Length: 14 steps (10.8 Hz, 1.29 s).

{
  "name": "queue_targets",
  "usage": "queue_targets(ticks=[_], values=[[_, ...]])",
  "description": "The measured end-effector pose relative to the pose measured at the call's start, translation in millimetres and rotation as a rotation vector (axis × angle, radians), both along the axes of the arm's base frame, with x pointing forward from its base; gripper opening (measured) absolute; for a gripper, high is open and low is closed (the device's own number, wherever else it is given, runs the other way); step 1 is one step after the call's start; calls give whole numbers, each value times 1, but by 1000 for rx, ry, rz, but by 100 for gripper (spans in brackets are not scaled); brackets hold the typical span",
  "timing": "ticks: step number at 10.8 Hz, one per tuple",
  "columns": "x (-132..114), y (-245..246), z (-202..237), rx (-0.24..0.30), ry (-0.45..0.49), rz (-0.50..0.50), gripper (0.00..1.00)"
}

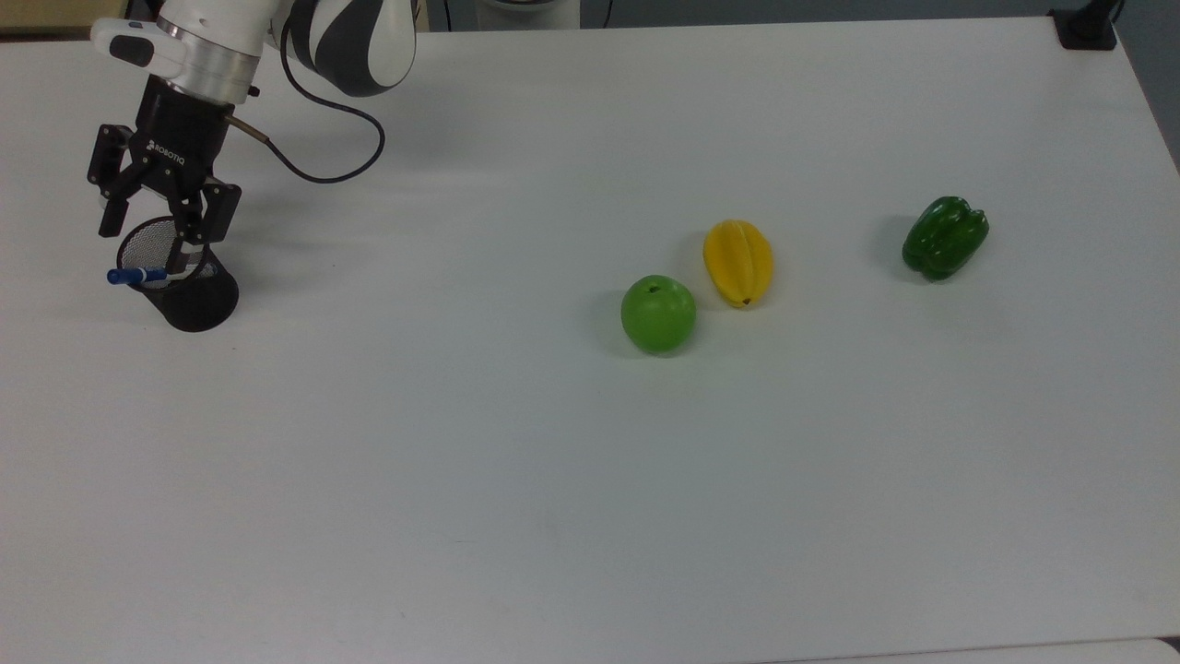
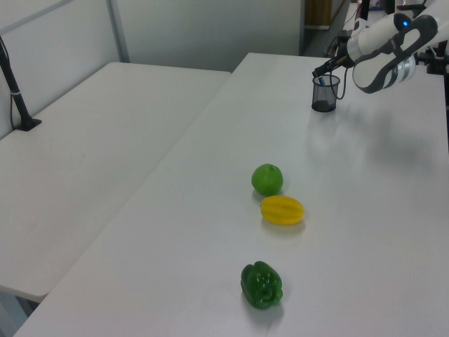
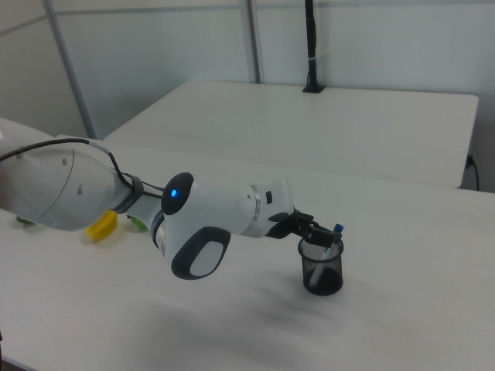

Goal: Place marker

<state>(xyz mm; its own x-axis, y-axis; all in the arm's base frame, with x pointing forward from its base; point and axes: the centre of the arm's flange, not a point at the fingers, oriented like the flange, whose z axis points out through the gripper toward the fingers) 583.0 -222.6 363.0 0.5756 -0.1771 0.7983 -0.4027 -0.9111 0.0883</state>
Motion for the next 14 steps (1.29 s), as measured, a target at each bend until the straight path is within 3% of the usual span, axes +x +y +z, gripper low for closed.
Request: queue_targets(ticks=[1,3,5,7,9,11,14], values=[[0,0,1,0,-2,0,100],[2,0,11,5,-12,1,100],[13,-2,42,109,84,16,100],[19,-4,111,260,204,43,100],[7,9,171,421,325,48,100],[-8,30,215,546,413,25,100],[-15,93,265,615,538,78,100]])
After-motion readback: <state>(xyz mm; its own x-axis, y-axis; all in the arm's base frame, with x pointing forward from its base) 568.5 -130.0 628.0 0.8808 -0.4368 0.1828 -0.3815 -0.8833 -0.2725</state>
